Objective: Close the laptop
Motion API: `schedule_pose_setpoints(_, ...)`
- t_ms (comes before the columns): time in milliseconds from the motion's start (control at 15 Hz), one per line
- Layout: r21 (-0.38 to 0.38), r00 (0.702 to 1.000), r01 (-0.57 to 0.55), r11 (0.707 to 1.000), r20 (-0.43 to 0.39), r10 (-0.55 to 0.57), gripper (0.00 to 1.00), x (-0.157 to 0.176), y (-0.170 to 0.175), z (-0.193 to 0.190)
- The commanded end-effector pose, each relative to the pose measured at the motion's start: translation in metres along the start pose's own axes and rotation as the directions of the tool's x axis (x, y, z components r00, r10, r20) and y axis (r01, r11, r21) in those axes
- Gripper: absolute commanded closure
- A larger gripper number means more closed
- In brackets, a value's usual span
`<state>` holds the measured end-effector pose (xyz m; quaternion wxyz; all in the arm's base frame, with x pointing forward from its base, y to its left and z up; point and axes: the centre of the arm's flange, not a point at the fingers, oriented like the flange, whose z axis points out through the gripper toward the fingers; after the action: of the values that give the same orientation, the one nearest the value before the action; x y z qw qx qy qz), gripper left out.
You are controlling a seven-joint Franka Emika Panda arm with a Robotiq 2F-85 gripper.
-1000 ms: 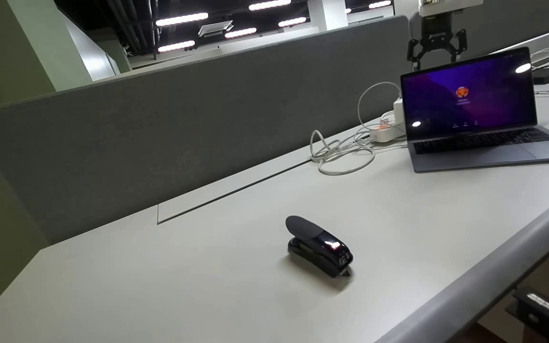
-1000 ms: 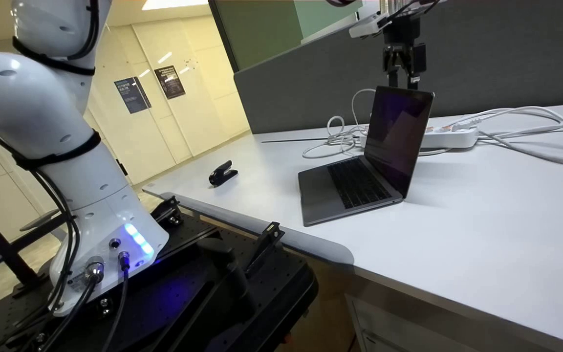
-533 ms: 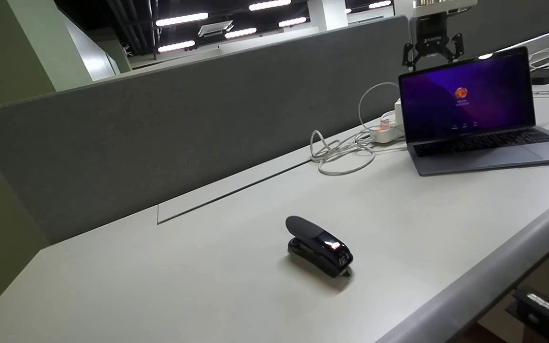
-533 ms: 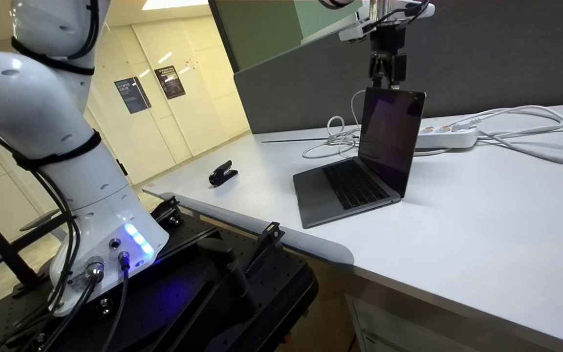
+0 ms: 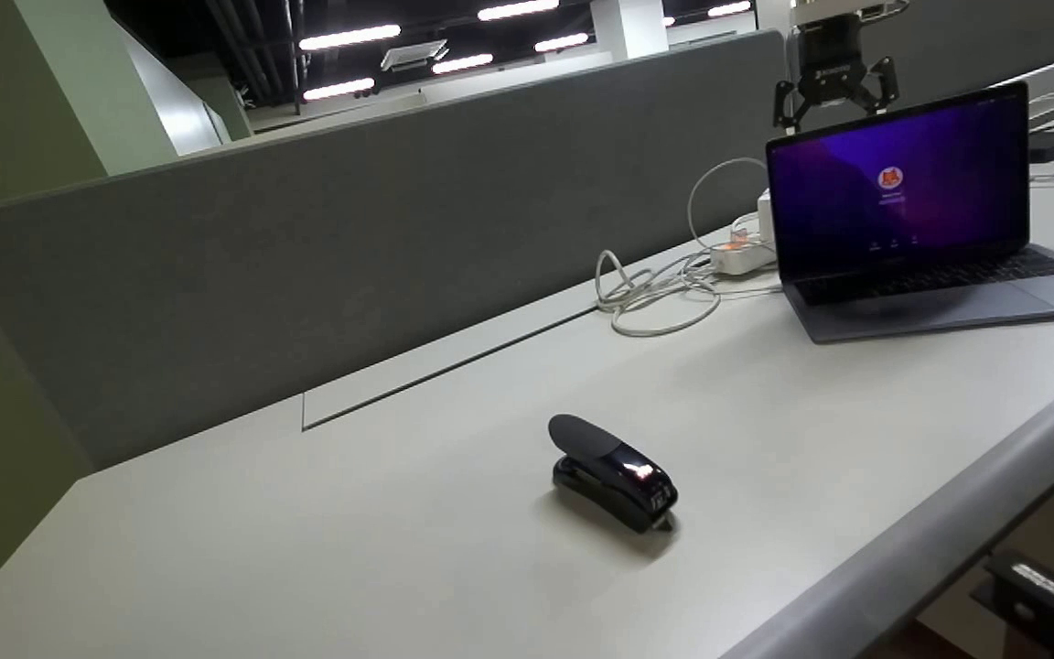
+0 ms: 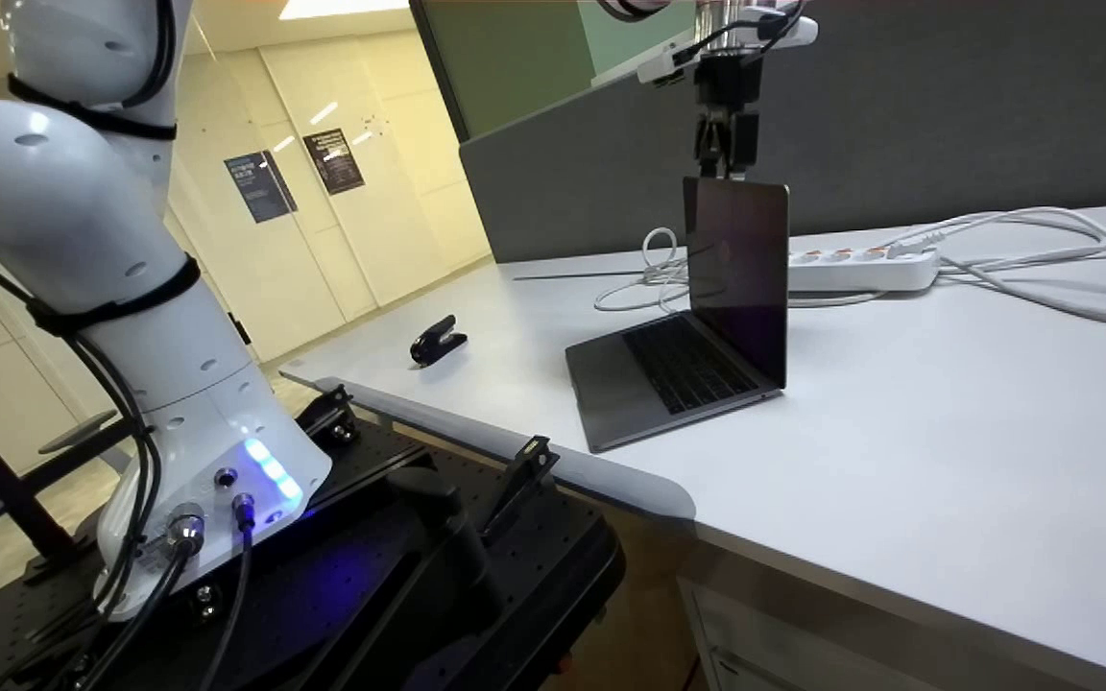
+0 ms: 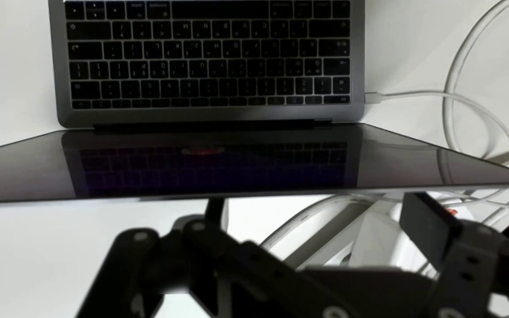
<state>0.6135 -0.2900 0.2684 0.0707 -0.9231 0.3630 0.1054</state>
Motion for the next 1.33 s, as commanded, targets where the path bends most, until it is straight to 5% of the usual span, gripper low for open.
schedule_pose_setpoints(0, -0.047, 0.997, -0.066, 0.997, 0.032, 0.068, 0.00, -0.046, -0.002, 0.011)
schedule_pose_setpoints(867, -0.136, 0.988, 0.048, 0.990, 0.153, -0.027, 0.00, -0.123, -0.041, 0.092)
schedule_pose_setpoints(1267, -0.119, 0.988, 0.072, 0.990, 0.144, -0.055, 0.00, -0.111, -0.049, 0.100)
